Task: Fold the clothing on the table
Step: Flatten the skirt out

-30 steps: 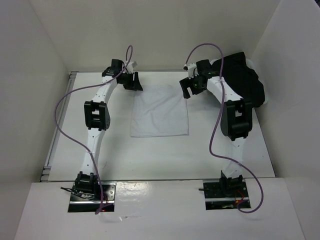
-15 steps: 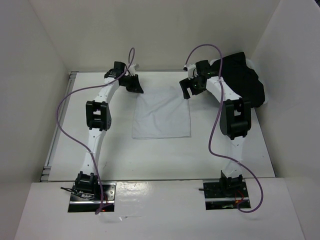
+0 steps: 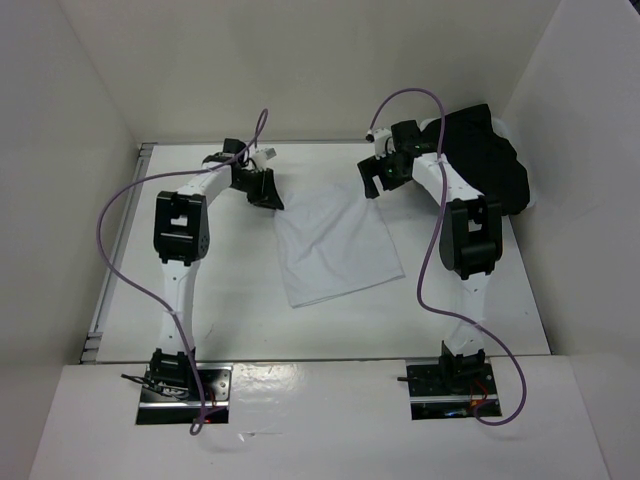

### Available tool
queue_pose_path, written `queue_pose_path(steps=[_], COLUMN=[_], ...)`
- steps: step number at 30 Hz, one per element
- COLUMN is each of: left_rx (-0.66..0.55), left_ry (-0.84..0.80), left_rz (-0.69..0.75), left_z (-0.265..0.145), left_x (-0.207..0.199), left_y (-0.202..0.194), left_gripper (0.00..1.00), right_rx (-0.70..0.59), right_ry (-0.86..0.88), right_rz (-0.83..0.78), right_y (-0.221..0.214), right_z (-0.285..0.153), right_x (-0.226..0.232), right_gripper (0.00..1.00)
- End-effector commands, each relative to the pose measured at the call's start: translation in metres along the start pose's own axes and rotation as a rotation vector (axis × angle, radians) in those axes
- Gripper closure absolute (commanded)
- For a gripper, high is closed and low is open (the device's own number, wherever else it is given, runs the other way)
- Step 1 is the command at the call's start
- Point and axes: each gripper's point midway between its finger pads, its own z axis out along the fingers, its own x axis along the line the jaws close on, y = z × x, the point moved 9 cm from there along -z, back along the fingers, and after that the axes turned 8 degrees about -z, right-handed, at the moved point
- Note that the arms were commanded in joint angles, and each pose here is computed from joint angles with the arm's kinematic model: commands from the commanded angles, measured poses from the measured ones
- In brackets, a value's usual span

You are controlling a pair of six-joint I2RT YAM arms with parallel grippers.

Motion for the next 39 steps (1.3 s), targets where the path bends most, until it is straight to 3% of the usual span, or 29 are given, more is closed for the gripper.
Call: queue_pose_path(steps=[1,3,5,9,15,24,39], left_rx=[-0.001,-0.024,-0.056,-0.125,-0.139,-0.101,-0.023], left_ry=[0.064,0.08,0.104,0.166,0.185,0.062,-0.013], left_rz=[0.048,0.042,0.048,0.04,-0.027,-0.052,-0.092], left_z=[-0.009,-0.018,-0.031,-0.054,-0.053,-0.03,0.002], left_x=[-0.003,0.002,0.001,0.007,0.024,0.02,0.019], left_y=[-0.008,-0.005,0.001,0.013,0.011,0.012,-0.002], left_gripper=[0.71,0.57,0.31,0.19,0.18,0.29,0.36], right_rx=[-0.066,-0.07,-0.062,-0.078,-0.078,-0.074,-0.071], right_ry=[0.031,0.041,0.044,0.059,0.059,0.051,0.021], right_rz=[-0.016,-0.016,-0.014,-0.017,-0.008,-0.007,-0.009], right_y=[0.013,0.014,0.012,0.015,0.015,0.015,0.016], right_z=[-0.015,-0.015,-0.011,-0.013,-0.013,-0.013,-0.017], right_x=[0.003,0.004,0.004,0.005,0.005,0.004,0.002], right_gripper=[0.04,0.04,0.04,0.04,0.04,0.04,0.04])
